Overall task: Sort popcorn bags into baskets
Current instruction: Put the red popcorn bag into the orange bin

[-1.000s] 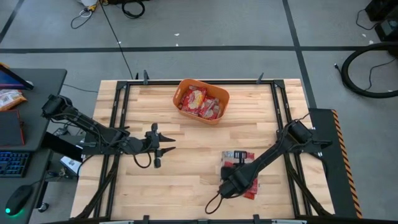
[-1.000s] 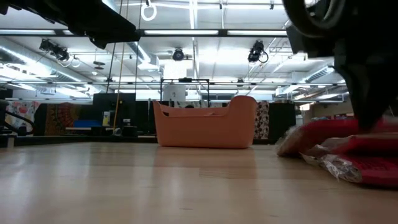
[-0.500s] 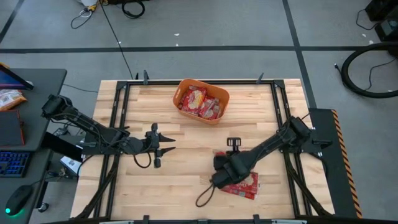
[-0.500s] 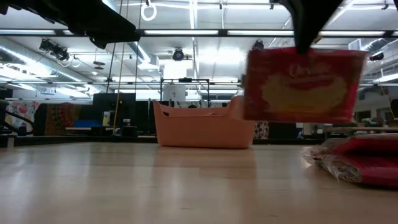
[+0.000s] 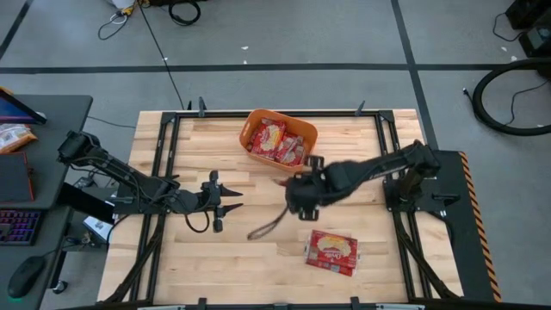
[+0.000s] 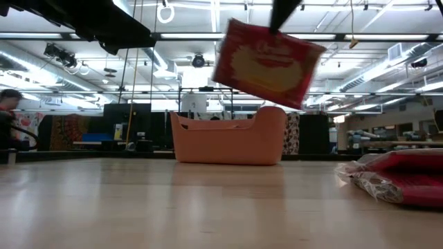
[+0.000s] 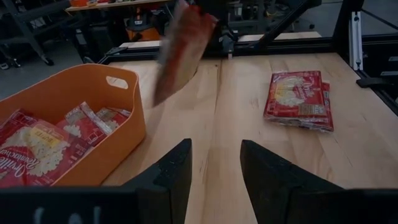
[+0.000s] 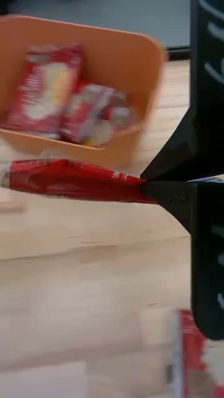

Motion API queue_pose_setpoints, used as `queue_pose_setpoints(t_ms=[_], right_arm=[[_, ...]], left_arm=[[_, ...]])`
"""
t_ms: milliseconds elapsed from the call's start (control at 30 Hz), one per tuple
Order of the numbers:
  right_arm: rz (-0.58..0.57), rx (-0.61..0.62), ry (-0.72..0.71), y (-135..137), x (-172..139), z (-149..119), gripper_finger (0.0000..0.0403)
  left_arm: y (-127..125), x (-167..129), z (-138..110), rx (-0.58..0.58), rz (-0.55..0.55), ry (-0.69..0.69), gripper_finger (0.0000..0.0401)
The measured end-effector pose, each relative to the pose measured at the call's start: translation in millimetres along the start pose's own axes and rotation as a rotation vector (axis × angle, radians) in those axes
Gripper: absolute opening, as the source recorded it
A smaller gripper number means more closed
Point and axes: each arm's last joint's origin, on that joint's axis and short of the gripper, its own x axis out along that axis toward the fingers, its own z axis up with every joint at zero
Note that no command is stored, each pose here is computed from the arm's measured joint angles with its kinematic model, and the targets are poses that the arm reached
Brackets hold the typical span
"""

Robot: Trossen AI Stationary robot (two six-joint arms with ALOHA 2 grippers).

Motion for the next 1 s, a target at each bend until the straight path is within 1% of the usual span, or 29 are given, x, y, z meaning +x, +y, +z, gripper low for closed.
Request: queue_pose_setpoints(t_ms=[67,267,367,533,633,767,900,1000], right_arm=[[0.03,0.001,-0.058,-13,-1,7,0.0001],[0.057,-0.005,-0.197,-54,6,29,0.0001],[0.068,-0.02,-0.225,-74,16,37,0.0002],[0.108,0.012,-0.26,-114,36,44,0.0002],[0.109,0.025,-0.255,-140,46,43,0.0003],[0.111,0.058,-0.286,-173,64,40,0.0003],[0.19,0.104,-0.327,-201,85,32,0.0003],[0.269,0.131,-0.34,-213,104,24,0.0004]], left_arm=[[0,0,0,0.0,0.0,0.0,0.0141],[0,0,0,0.001,0.0,0.001,0.0141],[0,0,-1,0.004,0.0,0.005,0.0141],[0,0,-1,0.007,0.001,0.011,0.0141],[0,0,-1,0.007,0.001,0.01,0.0141],[0,0,-1,0.007,0.002,0.009,0.0141],[0,0,-1,0.007,0.001,0.01,0.0141],[0,0,-1,0.007,0.001,0.009,0.0141]])
